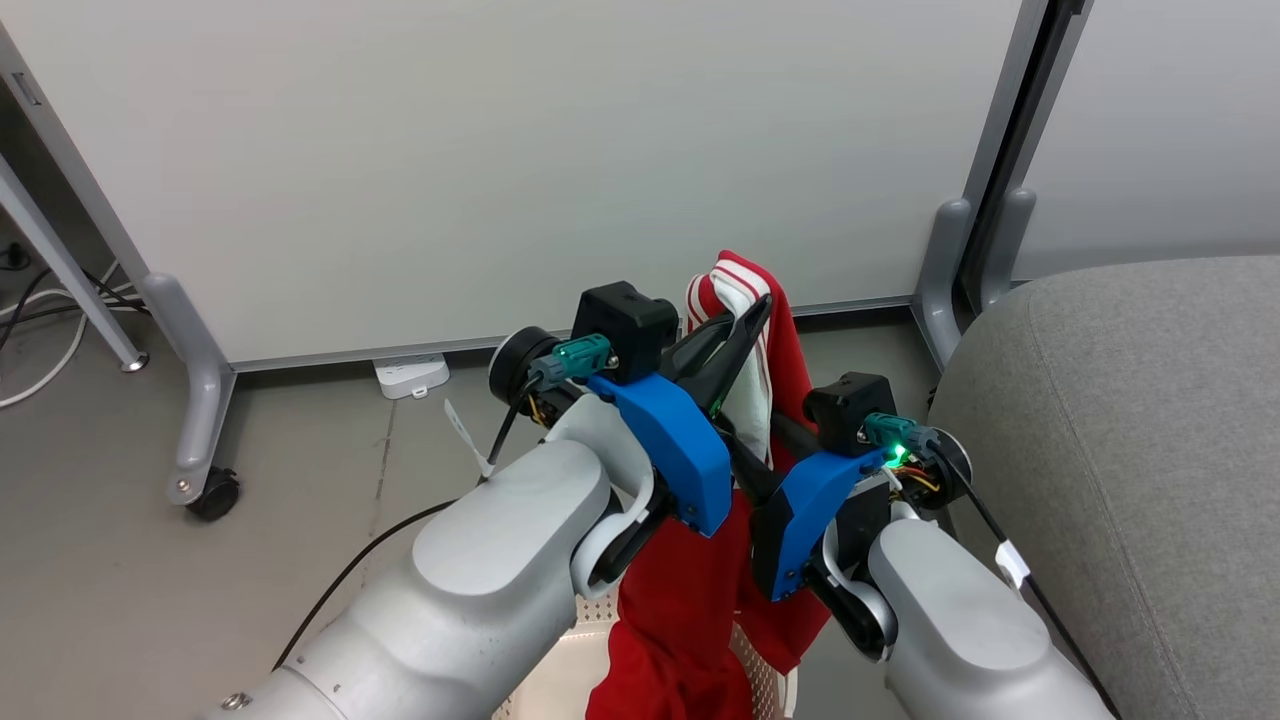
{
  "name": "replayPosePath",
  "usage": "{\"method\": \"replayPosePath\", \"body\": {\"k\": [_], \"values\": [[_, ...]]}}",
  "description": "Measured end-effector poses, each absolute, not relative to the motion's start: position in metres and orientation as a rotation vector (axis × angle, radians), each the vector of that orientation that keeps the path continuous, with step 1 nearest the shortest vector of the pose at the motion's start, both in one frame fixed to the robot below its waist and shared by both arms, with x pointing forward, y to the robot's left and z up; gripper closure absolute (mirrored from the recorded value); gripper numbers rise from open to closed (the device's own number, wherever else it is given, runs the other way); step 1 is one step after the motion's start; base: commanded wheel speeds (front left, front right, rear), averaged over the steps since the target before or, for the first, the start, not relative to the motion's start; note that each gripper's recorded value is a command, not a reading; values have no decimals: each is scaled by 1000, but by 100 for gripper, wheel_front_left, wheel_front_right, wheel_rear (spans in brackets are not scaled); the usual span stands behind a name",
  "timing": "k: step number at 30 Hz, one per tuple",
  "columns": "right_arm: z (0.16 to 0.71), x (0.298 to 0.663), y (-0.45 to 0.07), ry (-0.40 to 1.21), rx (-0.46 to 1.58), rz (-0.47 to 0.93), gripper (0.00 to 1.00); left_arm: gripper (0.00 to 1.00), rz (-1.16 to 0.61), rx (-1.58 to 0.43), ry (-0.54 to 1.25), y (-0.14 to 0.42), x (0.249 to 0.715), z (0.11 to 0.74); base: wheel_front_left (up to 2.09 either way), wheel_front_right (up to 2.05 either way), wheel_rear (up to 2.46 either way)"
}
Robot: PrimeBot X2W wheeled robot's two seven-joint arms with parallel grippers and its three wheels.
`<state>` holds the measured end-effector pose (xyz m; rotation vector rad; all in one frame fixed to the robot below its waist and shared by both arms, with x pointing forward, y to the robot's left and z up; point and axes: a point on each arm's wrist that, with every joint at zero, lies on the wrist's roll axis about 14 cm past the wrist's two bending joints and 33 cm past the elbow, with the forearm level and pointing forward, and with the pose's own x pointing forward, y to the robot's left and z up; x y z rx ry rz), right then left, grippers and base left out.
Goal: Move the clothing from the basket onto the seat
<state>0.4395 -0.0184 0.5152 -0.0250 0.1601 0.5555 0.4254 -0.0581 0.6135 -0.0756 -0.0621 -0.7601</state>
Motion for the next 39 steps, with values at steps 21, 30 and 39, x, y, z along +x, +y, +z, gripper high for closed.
{"method": "replayPosePath", "body": {"k": [21, 30, 39], "values": [[510, 436, -25, 157, -18, 544, 100, 100, -768, -87, -48, -63, 421, 611, 0, 0, 0], [509, 436, -24, 160, -17, 547, 100, 100, -761, -91, -50, -62, 423, 611, 0, 0, 0], [509, 438, -24, 157, -22, 547, 100, 55, -754, -95, -47, -62, 425, 610, 0, 0, 0]]}}
